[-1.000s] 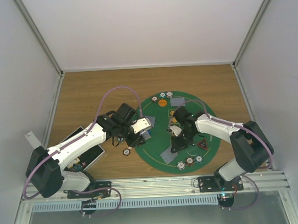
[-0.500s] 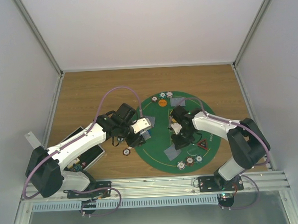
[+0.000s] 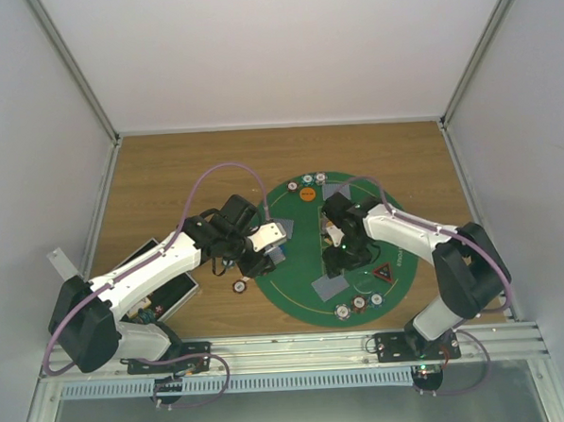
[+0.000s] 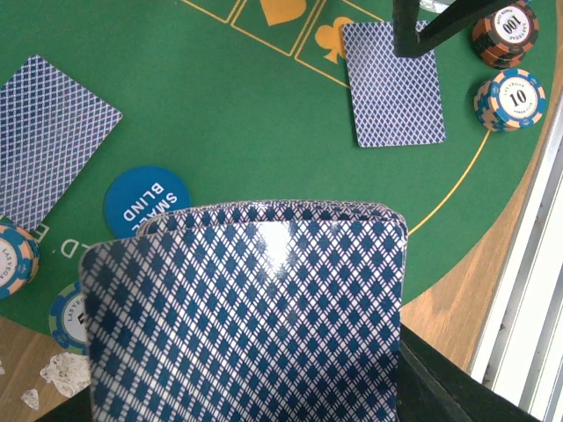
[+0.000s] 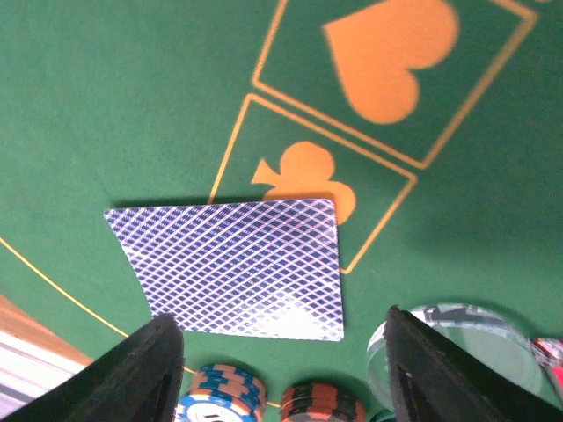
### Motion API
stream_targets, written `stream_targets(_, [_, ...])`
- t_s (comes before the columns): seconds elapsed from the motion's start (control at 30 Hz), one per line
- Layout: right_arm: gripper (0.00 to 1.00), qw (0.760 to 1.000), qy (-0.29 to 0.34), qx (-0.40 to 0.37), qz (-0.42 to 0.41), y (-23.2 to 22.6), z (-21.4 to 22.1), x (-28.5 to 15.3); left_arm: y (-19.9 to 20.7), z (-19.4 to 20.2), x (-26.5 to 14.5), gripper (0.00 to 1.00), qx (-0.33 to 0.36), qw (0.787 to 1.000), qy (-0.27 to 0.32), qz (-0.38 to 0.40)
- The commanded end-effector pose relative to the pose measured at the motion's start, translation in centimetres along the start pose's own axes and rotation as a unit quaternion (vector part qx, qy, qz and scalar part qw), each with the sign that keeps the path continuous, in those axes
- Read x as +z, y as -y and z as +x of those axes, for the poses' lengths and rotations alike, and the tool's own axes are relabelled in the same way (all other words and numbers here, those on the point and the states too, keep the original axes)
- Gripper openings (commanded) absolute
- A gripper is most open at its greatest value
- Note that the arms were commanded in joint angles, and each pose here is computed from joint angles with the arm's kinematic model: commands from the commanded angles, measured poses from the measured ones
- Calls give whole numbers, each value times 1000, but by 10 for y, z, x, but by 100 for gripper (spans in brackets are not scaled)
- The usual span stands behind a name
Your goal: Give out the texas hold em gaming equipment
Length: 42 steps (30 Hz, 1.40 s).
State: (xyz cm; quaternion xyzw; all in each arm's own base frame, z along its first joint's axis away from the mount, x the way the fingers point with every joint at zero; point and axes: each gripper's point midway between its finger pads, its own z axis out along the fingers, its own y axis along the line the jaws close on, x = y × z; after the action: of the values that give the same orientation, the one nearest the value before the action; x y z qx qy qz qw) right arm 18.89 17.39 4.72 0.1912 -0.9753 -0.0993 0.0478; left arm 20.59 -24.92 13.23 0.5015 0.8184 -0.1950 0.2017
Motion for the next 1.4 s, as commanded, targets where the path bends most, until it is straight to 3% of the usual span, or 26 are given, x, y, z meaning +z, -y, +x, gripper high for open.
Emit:
stream_targets(0.0, [71, 1000, 14, 1, 28, 3, -3, -21, 0, -11, -6, 53, 15, 1000, 27, -8])
stream_targets(0.07, [84, 999, 36, -2, 15, -3, -11, -30, 0, -11, -6, 53, 15, 999, 27, -7])
stream_targets(0.17, [93, 994, 90, -12, -61, -31, -29, -46, 1, -11, -6, 53, 14, 999, 29, -4])
stream_targets(0.37, [98, 939, 212, -40, -267, -102, -58, -97, 2, -12, -8, 53, 15, 999, 30, -5])
stream_targets(0.53, [99, 900, 245, -53, -355, -126, -65, -116, 2, -12, -8, 53, 15, 999, 31, -5])
stream_targets(0.8, [99, 893, 214, -89, -387, -143, -74, -105, 2, -13, -8, 53, 15, 999, 33, -3])
stream_targets(1.37, [95, 907, 179, -99, -367, -146, -89, -69, 2, -13, -8, 53, 16, 999, 33, -5])
